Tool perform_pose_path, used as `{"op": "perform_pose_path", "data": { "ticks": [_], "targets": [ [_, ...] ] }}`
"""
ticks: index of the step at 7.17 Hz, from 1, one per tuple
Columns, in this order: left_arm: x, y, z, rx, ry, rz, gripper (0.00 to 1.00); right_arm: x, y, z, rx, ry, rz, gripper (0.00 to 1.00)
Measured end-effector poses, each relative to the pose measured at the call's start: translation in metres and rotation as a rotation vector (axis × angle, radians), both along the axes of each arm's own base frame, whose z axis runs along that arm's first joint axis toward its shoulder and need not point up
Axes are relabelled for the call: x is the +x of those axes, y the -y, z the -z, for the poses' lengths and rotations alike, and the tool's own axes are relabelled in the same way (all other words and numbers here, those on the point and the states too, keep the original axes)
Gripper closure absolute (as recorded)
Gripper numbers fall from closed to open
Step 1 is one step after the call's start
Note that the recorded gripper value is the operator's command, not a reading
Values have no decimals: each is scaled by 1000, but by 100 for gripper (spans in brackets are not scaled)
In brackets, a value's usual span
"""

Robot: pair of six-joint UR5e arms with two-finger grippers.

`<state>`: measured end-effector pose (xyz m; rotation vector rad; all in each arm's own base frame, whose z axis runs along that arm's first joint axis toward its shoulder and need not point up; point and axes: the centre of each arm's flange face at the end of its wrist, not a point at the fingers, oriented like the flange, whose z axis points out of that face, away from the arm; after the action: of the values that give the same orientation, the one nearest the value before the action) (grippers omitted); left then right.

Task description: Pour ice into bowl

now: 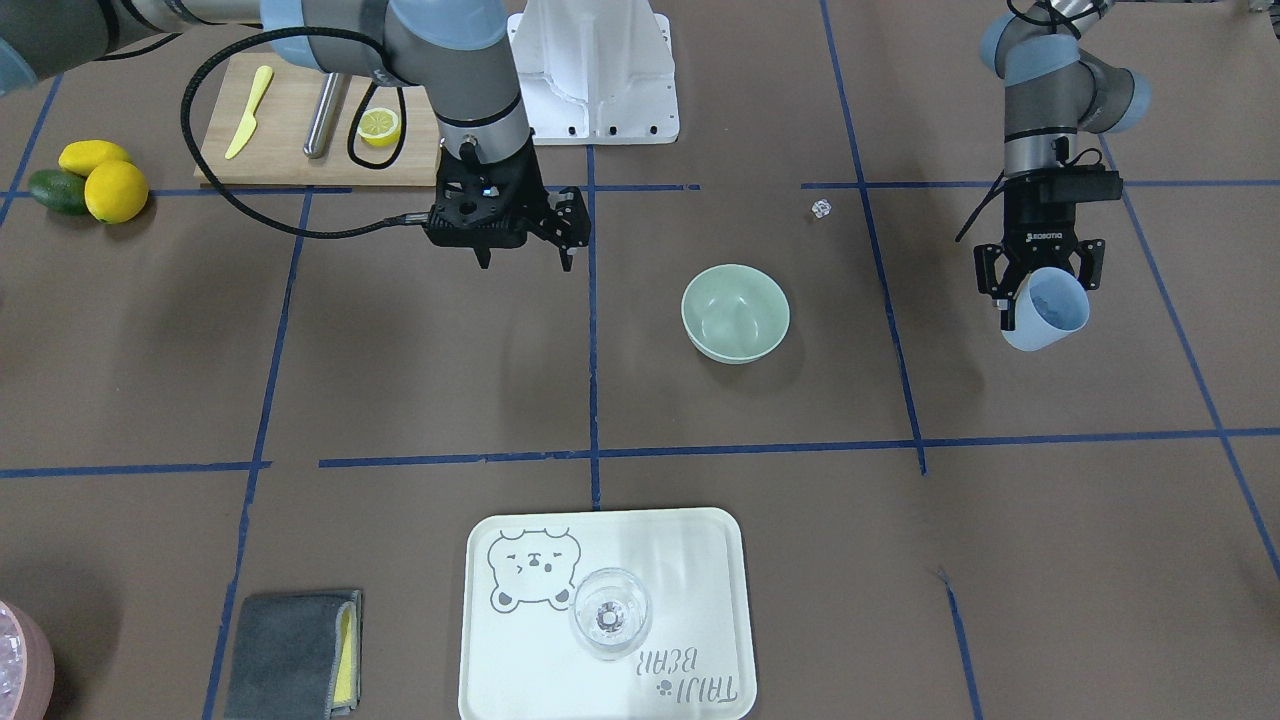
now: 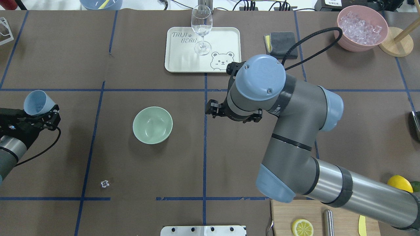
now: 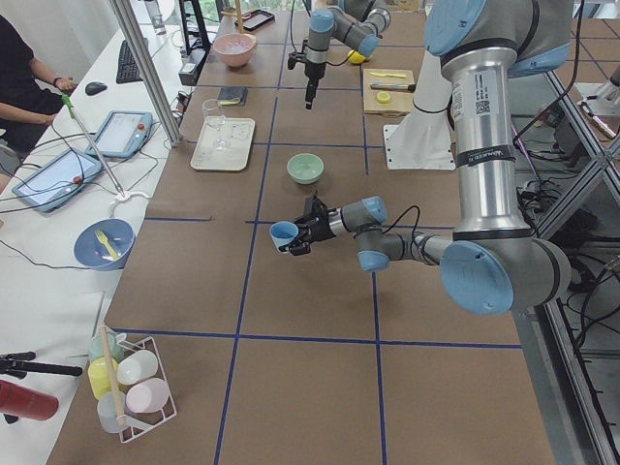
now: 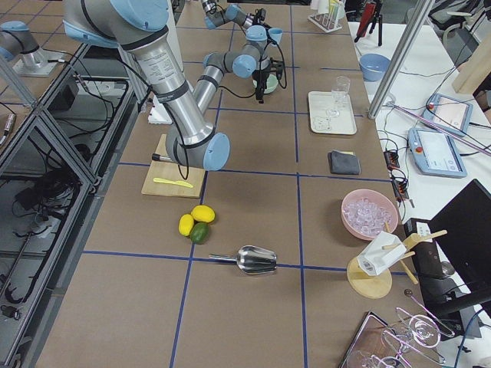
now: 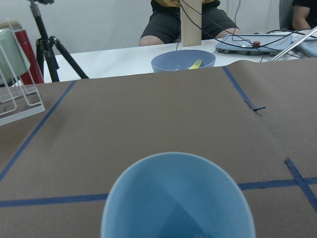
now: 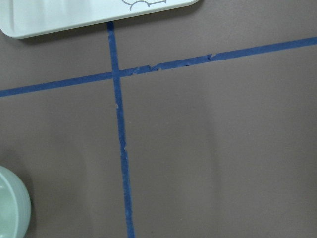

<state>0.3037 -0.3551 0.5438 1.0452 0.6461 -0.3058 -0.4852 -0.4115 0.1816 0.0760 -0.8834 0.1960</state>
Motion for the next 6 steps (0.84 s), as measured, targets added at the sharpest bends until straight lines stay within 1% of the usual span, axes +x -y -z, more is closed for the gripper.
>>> {"op": "perform_pose_path", "data": {
  "ticks": [2, 3, 4, 5, 6],
  "targets": [
    [32, 13, 63, 63, -46, -24, 100, 17, -2, -29, 11, 24, -7, 0],
    [54, 22, 91, 90, -27, -40, 100, 24, 2, -35, 7, 31, -11, 0],
    [73, 30, 111, 90, 23, -51, 100, 29, 5, -37, 1, 36, -13, 0],
    [84, 34, 123, 82, 102, -64, 100, 31, 8, -37, -2, 38, -15, 0],
    [88, 36, 133, 92, 190, -84, 100, 33, 10, -37, -2, 39, -19, 0]
  ]
}}
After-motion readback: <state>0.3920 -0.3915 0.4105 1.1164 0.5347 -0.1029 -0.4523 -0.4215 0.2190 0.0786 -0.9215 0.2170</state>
